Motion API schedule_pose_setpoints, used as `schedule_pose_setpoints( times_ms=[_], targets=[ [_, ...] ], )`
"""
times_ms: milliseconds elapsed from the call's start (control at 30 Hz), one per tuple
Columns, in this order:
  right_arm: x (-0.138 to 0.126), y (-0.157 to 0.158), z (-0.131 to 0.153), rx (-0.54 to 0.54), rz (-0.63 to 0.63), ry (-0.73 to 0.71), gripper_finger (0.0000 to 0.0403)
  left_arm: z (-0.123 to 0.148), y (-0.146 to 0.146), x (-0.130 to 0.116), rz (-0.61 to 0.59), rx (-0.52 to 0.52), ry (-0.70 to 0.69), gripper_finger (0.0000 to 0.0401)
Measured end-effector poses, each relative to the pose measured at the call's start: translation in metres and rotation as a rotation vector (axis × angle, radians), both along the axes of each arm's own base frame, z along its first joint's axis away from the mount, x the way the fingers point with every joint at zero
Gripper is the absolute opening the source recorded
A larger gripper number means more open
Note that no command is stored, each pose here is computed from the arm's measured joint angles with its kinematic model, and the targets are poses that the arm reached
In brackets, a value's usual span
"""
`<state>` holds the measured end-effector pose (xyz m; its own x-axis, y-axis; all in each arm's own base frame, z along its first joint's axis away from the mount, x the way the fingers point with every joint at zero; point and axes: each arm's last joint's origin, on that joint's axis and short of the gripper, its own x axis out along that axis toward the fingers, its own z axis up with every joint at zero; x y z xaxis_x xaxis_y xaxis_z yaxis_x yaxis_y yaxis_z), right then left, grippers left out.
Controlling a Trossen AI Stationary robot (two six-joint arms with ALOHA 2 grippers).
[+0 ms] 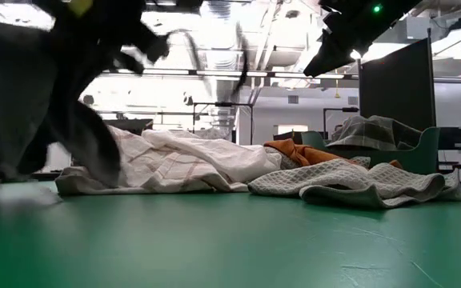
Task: Sort towels by color in basket
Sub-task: Put the gray towel into the orange bin
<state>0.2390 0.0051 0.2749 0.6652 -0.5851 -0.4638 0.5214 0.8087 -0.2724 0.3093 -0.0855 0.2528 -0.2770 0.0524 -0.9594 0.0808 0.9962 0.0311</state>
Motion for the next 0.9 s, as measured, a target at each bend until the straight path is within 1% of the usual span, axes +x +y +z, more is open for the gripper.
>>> schedule_pose_setpoints(
  times_ms=[100, 233, 400, 533, 633, 700, 800, 900],
  targets=[
    [0.0, 0.0, 0.0, 0.0, 0.0, 0.0, 0.0217, 0.032, 0.0, -0.002, 0.039, -0.043, -0.115, 0.0002],
    [0.0, 0.0, 0.0, 0.0, 0.0, 0.0, 0.0217, 0.072, 0.0, -0.017, 0.113, -0.162, -0.23, 0.0002],
    [0.0, 0.0, 0.0, 0.0, 0.0, 0.001, 0.0217, 0.112, -0.003, -0.053, 0.233, -0.322, -0.298, 0.0001],
    [0.0, 0.001, -0.001, 0.0, 0.005, 0.003, 0.0217, 0.136, -0.008, -0.084, 0.304, -0.383, -0.346, 0.0001],
    [0.0, 0.001, -0.001, 0.0, 0.005, 0.002, 0.0217, 0.148, -0.016, -0.106, 0.296, -0.413, -0.37, 0.0001],
    [0.0, 0.001, -0.001, 0.0, 0.005, 0.003, 0.0217, 0.152, -0.023, -0.118, 0.281, -0.411, -0.383, 0.0001],
    [0.0, 0.001, -0.001, 0.0, 0.004, 0.002, 0.0217, 0.147, -0.035, -0.129, 0.264, -0.349, -0.398, 0.0001],
    [0.0, 0.001, -0.001, 0.003, 0.002, 0.0, 0.0217, 0.128, -0.047, -0.134, 0.231, -0.263, -0.362, 0.0001]
  ],
)
